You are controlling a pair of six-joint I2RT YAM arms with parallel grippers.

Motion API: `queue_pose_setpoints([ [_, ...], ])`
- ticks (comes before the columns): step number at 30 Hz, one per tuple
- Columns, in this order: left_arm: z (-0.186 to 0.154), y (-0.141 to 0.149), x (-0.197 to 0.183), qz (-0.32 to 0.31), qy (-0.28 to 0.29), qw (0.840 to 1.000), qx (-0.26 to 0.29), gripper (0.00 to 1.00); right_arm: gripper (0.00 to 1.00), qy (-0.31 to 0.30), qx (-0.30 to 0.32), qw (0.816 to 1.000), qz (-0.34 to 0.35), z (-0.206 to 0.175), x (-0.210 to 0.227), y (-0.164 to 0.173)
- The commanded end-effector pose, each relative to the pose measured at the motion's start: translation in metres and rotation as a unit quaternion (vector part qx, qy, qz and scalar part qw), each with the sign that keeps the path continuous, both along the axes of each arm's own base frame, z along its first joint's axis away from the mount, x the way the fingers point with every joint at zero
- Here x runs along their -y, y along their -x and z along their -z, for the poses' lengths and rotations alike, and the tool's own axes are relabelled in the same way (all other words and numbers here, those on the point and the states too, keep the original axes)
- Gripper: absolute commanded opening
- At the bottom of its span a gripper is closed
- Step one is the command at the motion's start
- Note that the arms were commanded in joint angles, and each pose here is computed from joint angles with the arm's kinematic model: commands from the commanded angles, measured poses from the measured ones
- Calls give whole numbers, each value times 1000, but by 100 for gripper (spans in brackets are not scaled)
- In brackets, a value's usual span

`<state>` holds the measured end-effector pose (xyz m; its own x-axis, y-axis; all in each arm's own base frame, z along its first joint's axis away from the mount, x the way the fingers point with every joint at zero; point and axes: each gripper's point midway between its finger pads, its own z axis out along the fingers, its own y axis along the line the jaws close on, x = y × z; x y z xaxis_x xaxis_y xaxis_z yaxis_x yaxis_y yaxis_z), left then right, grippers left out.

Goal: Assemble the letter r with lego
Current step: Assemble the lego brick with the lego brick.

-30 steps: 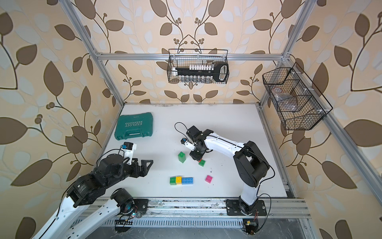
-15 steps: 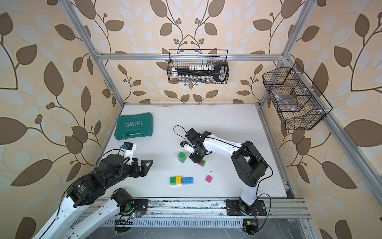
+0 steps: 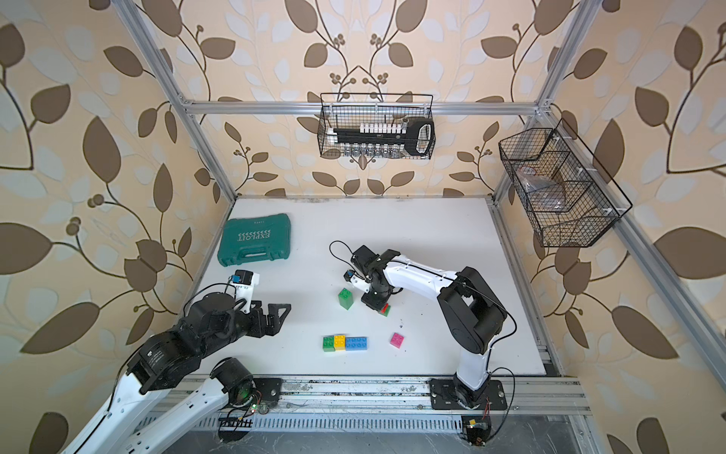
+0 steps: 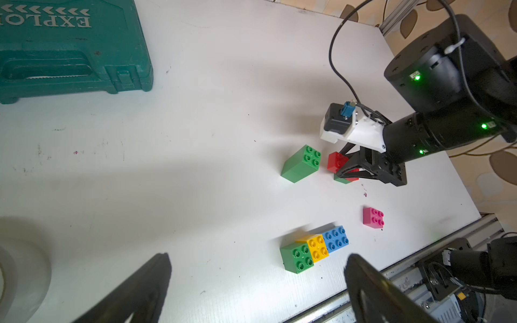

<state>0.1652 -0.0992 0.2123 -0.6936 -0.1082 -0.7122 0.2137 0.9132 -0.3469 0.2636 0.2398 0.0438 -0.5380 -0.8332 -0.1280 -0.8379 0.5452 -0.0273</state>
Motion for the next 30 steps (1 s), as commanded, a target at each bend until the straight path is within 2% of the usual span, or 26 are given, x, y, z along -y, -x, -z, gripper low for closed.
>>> queue_pose_setpoints([
  [1,-6,-6,-1,-7,1,1000,17,99,0,5,0,1000,-14,2,-5,-3],
  [20,-6,-6,-2,-8,2,1000,17,99,0,9,8,999,-45,11,-8,-6],
  [30,-6,-6,-2,-9,1,1000,17,99,0,-25,11,998,-54,22,-10,2],
])
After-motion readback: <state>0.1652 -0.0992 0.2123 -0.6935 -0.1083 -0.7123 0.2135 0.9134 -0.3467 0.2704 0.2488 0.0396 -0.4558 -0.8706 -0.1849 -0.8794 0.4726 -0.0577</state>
